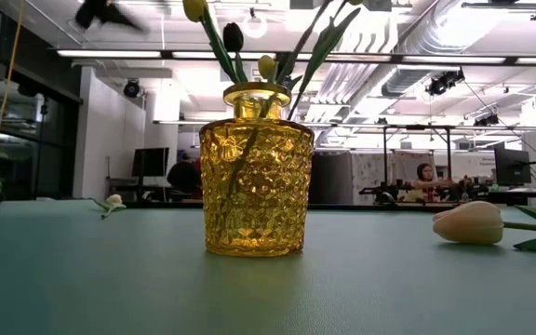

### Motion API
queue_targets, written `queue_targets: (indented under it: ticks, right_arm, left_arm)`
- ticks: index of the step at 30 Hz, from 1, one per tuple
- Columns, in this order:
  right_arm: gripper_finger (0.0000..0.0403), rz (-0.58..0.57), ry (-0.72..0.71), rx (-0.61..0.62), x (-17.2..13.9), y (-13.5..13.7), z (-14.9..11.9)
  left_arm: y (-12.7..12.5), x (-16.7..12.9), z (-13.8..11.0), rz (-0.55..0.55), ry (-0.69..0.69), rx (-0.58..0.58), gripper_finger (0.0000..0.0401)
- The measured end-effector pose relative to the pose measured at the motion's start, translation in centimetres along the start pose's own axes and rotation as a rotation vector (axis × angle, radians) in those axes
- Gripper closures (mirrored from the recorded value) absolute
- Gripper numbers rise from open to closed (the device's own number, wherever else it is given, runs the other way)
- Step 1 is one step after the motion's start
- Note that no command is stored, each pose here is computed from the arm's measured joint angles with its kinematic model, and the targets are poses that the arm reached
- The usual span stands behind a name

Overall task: Sort flowers into vase by color
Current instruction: Put the top white tulip into the yellow vase

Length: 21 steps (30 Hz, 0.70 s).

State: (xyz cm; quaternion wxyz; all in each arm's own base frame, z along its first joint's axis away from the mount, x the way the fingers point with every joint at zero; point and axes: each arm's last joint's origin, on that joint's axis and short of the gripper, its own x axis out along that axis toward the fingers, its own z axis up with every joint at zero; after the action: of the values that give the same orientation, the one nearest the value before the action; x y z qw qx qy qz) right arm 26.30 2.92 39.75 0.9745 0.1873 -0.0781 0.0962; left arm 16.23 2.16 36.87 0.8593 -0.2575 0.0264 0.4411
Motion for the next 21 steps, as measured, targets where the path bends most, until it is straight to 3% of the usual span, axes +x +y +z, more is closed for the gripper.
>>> queue_targets:
  ticks: [4, 7, 14, 17, 21]
  right_arm:
    - [0.0069, -0.047, 0.009, -0.005, -0.6, -0.9, 0.5]
    - [0.0069, -0.064, 0.009, -0.008, -0.7, -1.3, 0.7]
    - [0.0069, -0.068, 0.042, 0.002, -0.7, -1.6, 0.5]
    - [0.0069, -0.060, 0.066, 0.006, -0.7, -1.4, 0.2]
    - [0.0069, -0.064, 0.115, 0.012, -0.7, -1.2, -0.4]
  left_arm:
    - [2.5, 2.0, -2.0, 0.267, 0.180, -0.031, 0.0126]
    - [3.9, 4.0, -2.5, 0.404, 0.293, -0.044, 0.0126]
    - [8.7, 11.8, -4.1, 0.621, 0.606, 0.071, 0.0132]
    - [11.7, 14.6, -5.0, 0.712, 0.737, 0.051, 0.0133]
    - [14.9, 17.4, -6.4, 0.732, 0.836, -0.048, 0.0133]
